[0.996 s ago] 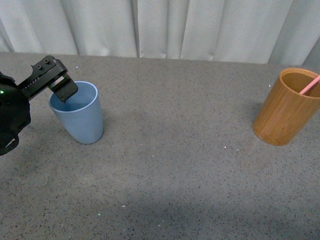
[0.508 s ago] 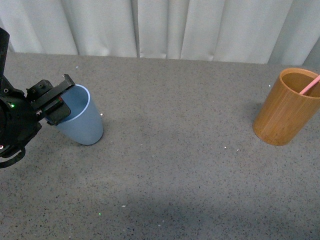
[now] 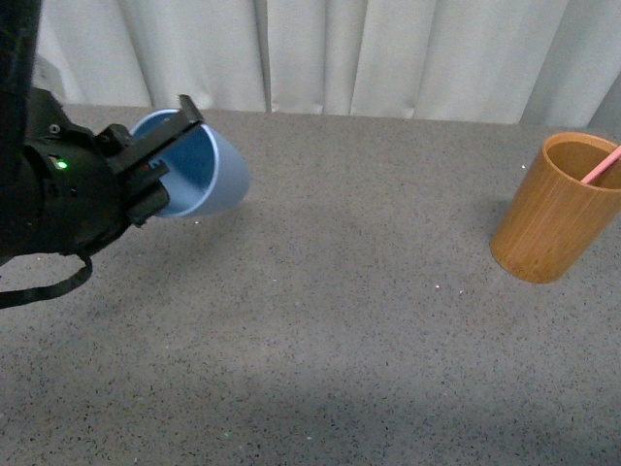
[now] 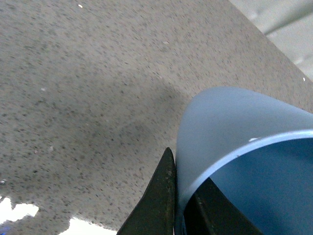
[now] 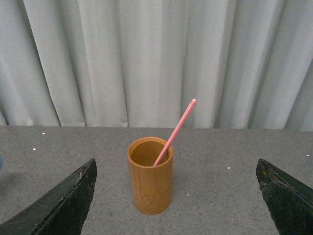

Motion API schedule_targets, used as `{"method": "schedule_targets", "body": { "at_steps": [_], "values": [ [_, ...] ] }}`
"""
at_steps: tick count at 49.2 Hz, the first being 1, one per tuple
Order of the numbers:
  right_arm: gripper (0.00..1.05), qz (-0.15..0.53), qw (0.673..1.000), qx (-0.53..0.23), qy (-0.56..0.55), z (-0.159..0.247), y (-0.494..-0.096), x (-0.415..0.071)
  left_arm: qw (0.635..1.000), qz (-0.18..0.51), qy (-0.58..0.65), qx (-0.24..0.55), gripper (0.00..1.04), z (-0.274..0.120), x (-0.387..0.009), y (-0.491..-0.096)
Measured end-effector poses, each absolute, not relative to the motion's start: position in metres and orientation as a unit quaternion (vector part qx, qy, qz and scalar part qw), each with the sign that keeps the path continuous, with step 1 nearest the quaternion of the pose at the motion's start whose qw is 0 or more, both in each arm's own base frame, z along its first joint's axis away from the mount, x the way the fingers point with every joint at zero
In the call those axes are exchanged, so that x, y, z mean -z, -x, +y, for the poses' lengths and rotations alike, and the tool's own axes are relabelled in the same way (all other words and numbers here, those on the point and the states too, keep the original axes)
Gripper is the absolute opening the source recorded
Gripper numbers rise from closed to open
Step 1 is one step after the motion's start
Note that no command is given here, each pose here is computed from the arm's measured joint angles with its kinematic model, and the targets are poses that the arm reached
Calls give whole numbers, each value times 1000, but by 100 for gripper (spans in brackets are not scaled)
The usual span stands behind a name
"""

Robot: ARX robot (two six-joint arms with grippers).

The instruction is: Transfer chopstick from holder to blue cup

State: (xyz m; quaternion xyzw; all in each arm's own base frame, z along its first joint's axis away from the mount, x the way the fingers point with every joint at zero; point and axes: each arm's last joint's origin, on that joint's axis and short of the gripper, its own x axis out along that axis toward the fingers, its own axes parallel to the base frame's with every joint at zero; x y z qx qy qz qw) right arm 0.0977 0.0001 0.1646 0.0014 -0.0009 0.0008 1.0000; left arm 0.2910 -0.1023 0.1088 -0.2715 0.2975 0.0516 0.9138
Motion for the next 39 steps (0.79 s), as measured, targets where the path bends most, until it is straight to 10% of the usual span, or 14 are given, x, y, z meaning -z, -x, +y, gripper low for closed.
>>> {"method": "schedule_targets", "body": {
  "at_steps": [39],
  "values": [
    [95, -1, 1000, -1, -1, 0, -98, -165, 908, 382, 168, 39, 4, -172, -72, -286]
  ]
}}
